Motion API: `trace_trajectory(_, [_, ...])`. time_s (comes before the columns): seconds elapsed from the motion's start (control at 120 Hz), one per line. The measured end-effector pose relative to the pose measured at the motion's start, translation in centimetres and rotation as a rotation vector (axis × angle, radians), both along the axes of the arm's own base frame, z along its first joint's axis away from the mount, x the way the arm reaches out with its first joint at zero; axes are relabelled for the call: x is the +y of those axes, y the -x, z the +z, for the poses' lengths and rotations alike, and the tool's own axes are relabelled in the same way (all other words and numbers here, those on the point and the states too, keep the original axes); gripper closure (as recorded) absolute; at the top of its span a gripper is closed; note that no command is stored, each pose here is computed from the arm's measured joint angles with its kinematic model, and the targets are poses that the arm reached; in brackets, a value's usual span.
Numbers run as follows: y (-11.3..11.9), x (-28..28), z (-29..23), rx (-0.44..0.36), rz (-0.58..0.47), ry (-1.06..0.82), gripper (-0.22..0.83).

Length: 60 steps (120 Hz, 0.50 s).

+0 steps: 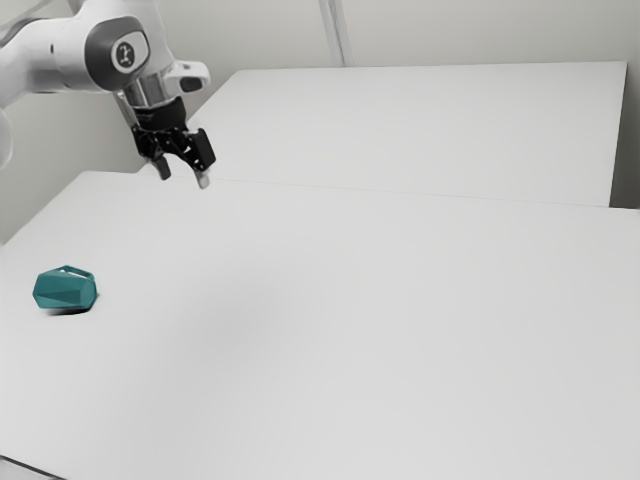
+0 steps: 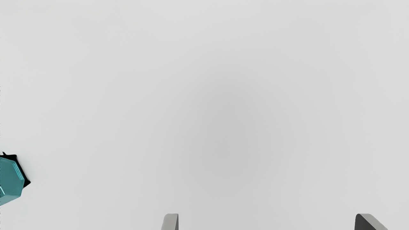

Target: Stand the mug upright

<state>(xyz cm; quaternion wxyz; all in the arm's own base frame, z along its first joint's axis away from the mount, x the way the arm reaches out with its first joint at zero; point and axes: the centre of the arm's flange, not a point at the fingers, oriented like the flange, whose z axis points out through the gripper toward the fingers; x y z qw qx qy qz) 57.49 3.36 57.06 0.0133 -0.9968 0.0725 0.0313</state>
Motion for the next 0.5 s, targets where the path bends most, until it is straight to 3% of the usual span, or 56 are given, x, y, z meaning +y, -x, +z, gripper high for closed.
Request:
trace_trajectory(0.142, [0.1, 1.4, 0.6, -0.051, 0.010, 0.003, 0.00])
trace_trajectory(0.325, [2.7, 5.0, -2.7, -0.042, 0.071, 0.011, 0.00])
trace_trajectory(0.5, [4.3, 12.6, -6.2, -0.080, 0.172, 0.011, 0.00])
